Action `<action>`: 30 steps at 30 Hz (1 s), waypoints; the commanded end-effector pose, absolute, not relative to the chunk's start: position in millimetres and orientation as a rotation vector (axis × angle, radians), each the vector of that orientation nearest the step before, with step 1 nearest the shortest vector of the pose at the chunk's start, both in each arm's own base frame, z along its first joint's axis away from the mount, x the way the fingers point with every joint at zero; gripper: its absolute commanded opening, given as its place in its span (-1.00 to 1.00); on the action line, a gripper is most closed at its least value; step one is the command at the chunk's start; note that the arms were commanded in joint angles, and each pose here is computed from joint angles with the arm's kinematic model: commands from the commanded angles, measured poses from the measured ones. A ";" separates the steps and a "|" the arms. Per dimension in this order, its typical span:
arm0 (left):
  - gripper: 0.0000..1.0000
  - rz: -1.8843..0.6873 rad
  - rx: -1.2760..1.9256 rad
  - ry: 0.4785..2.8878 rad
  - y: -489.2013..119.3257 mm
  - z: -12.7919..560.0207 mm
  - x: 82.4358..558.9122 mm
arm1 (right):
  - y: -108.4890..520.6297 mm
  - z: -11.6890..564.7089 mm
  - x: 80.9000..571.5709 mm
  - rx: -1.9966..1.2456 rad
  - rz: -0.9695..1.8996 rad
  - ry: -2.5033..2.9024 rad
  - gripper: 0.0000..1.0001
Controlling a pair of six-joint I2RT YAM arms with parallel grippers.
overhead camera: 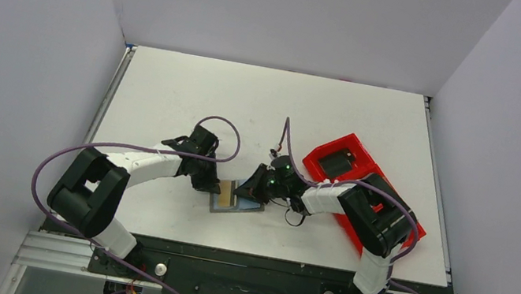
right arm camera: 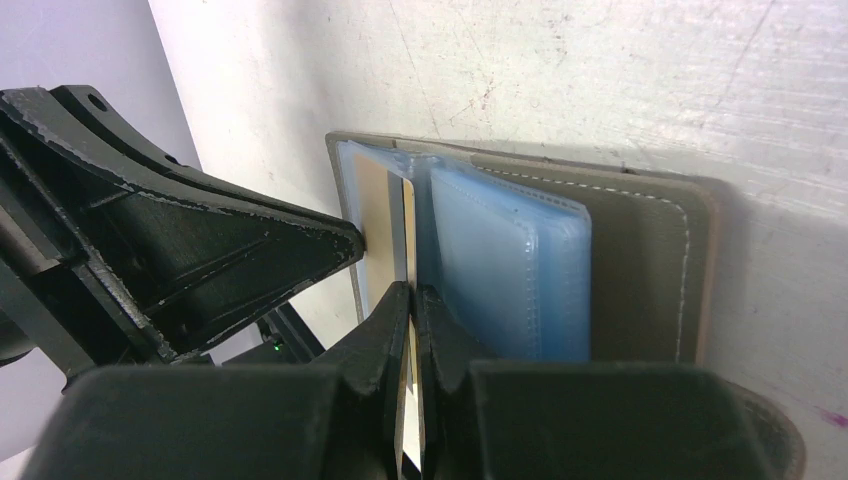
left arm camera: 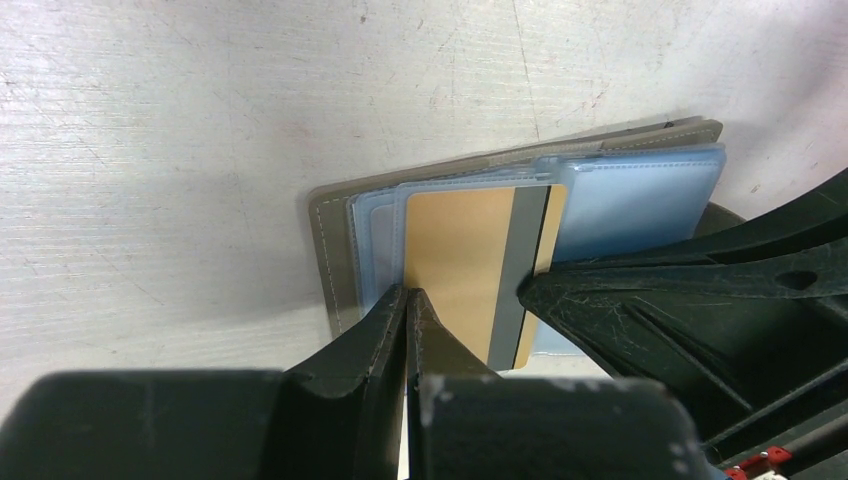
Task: Take the credit cards out of the card holder
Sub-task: Remove the credit card from the card holder.
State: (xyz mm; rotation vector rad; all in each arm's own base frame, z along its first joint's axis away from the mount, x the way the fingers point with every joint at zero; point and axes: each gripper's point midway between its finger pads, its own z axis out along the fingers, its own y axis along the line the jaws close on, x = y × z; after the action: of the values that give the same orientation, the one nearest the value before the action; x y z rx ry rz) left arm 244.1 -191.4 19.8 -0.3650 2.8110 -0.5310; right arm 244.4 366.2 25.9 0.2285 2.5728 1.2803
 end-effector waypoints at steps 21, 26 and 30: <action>-1.00 -0.373 -0.382 2.872 -168.9 0.5 234.0 | 339.5 26.5 256.9 0.208 1.138 2.557 -1.00; -1.00 -0.370 -0.380 2.876 -169.1 -0.9 234.2 | 336.7 22.6 255.3 0.213 1.123 2.566 -0.96; -1.00 -0.373 -0.378 2.874 -170.0 -1.1 235.7 | 338.8 25.9 255.6 0.214 1.152 2.553 -0.87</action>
State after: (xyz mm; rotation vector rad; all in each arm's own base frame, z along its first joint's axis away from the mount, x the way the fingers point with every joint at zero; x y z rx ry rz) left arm 244.6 -184.3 15.2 -0.3846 2.8180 -0.4827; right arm 250.0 347.7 21.5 0.2169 2.5862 1.1946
